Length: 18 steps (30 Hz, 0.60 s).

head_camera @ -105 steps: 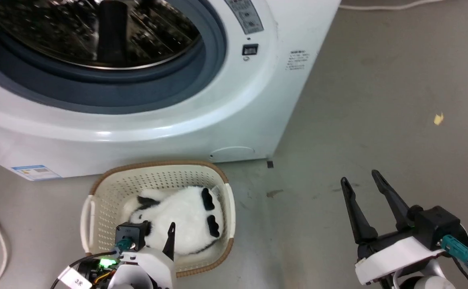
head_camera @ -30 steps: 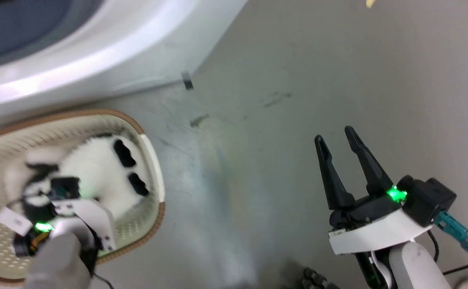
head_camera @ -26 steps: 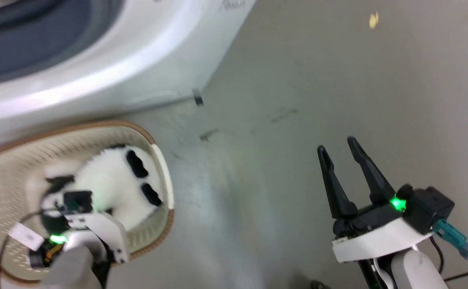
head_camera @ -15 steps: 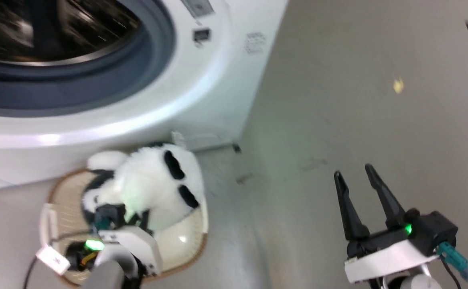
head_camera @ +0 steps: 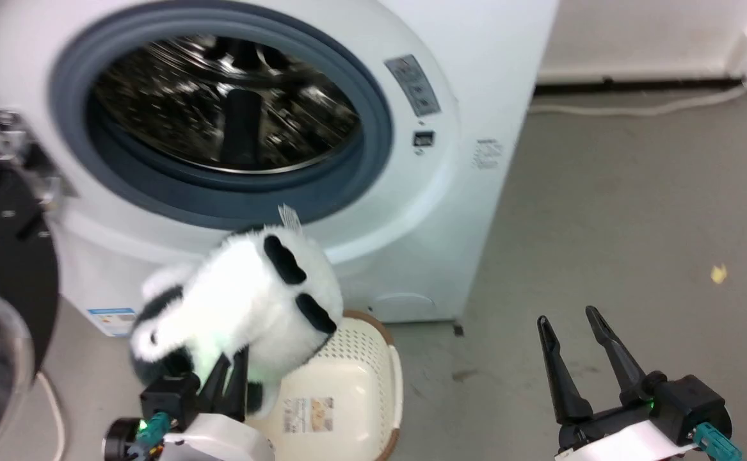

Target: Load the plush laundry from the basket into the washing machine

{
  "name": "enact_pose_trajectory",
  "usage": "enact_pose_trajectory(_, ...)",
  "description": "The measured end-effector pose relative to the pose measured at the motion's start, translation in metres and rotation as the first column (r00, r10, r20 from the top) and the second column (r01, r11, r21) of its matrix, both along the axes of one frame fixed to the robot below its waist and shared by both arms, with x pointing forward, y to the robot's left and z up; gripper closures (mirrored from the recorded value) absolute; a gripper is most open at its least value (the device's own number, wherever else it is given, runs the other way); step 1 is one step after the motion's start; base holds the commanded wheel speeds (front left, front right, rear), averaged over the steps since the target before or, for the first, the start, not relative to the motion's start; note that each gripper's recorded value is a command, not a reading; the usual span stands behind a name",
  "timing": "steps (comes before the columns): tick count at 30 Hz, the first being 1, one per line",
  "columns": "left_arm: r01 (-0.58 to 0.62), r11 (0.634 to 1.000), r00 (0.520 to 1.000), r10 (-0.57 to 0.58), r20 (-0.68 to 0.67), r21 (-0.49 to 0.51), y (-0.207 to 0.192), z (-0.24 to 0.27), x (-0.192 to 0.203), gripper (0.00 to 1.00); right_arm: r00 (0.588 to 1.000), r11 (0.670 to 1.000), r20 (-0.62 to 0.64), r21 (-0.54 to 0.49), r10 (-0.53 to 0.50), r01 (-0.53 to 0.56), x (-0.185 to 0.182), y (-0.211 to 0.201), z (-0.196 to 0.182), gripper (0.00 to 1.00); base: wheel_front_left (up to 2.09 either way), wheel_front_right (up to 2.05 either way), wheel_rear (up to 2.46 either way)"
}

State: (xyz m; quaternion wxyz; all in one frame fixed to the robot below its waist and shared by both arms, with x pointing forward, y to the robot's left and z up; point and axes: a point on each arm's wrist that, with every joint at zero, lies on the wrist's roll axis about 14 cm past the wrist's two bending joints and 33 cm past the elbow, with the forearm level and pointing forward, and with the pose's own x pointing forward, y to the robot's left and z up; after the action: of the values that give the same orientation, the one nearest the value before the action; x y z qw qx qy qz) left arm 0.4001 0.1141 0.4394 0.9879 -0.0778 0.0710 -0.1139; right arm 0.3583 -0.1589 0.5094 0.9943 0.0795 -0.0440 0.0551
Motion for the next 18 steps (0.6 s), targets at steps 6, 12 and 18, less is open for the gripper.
enact_pose_trajectory(6, -0.055, 0.998, 0.979, 0.053, 0.196, 0.003, 0.020, 0.062, -0.001, 1.00, 0.998, 0.999, 0.036, 0.002, 0.046, -0.046, 0.000, 0.015, 0.011, 0.00, 0.00, 0.00, 0.00)
enact_pose_trajectory(12, -0.019, 0.999, 0.957, 0.008, 0.291, 0.035, 0.014, 0.087, 0.026, 1.00, 0.999, 0.999, 0.003, 0.003, 0.037, -0.037, 0.006, 0.012, 0.001, 0.00, 0.00, 0.00, 0.00)
enact_pose_trajectory(18, 0.045, 0.995, 0.945, -0.071, 0.320, 0.088, 0.000, 0.098, 0.083, 1.00, 0.999, 1.000, -0.044, 0.002, 0.012, -0.012, 0.022, 0.003, -0.016, 0.00, 0.00, 0.00, 0.00)
